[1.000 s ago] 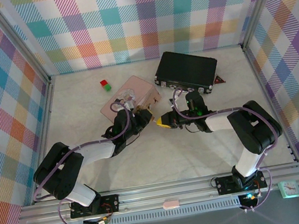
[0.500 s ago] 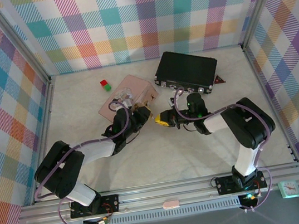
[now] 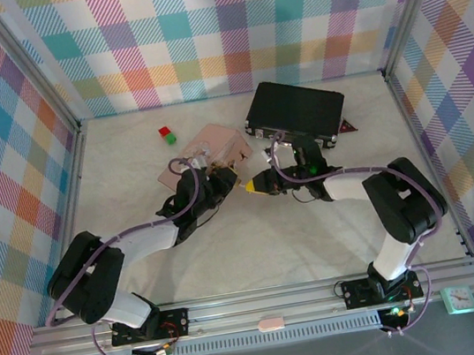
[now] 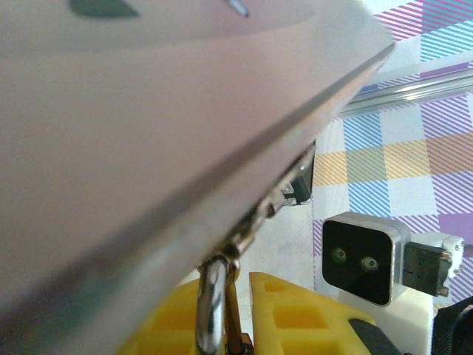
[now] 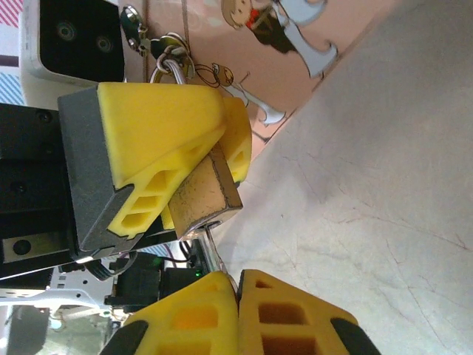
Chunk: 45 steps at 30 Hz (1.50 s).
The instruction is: Unlock a padlock with a key
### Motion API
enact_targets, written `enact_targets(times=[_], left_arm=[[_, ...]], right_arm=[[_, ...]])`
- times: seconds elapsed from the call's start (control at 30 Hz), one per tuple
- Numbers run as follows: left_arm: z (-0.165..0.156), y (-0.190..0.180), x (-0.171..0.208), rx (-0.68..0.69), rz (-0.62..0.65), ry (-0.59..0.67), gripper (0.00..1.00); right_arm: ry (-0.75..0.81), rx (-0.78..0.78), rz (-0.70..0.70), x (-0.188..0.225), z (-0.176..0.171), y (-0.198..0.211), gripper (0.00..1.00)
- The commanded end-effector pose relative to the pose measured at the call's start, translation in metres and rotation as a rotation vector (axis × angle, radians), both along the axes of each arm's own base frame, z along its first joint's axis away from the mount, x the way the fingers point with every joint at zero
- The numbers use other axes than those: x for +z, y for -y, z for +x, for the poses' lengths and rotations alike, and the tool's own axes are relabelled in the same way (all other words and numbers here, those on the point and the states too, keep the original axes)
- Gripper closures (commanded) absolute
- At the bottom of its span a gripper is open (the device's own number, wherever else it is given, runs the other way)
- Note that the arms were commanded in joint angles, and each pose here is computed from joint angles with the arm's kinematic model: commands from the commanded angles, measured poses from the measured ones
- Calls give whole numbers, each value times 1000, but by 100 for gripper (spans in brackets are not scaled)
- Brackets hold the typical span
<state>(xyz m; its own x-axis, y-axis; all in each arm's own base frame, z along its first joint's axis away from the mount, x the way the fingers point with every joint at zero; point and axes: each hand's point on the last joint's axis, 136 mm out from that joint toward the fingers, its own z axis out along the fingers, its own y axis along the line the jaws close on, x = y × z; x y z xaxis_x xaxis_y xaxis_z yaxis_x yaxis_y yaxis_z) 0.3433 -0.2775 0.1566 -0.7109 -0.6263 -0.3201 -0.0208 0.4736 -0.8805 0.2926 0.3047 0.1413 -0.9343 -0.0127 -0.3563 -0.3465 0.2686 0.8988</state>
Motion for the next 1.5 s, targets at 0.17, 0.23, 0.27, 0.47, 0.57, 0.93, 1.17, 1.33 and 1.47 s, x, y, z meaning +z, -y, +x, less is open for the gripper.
enact_targets(times=[0.17, 0.23, 0.27, 0.47, 0.57, 0.93, 1.17, 1.33, 1.47], left_arm=[[-19, 28, 36, -143, -84, 55, 100], [-18, 29, 35, -139, -90, 55, 100], [-17, 28, 34, -135, -93, 57, 100], [-16, 27, 25, -118, -88, 49, 100], [-15, 27, 21, -116, -95, 48, 100], [-17, 38, 22, -148, -115, 45, 100], [-23, 49, 29, -194, -147, 63, 100], [-27, 56, 33, -221, -194, 56, 100], [-29, 61, 38, -240, -243, 55, 100]], right_arm=[[-34, -139, 59, 15, 26, -2, 100], [-96, -165, 110, 16, 26, -2, 100], [-130, -187, 131, 17, 27, -1, 100], [-280, -279, 183, 12, 26, 6, 100], [-316, -303, 212, 15, 26, 8, 100], [-344, -301, 240, 22, 33, 0, 100], [-361, -294, 242, 18, 40, -6, 100], [-298, -285, 225, 18, 49, -10, 100], [-222, -269, 207, 17, 54, -13, 100]])
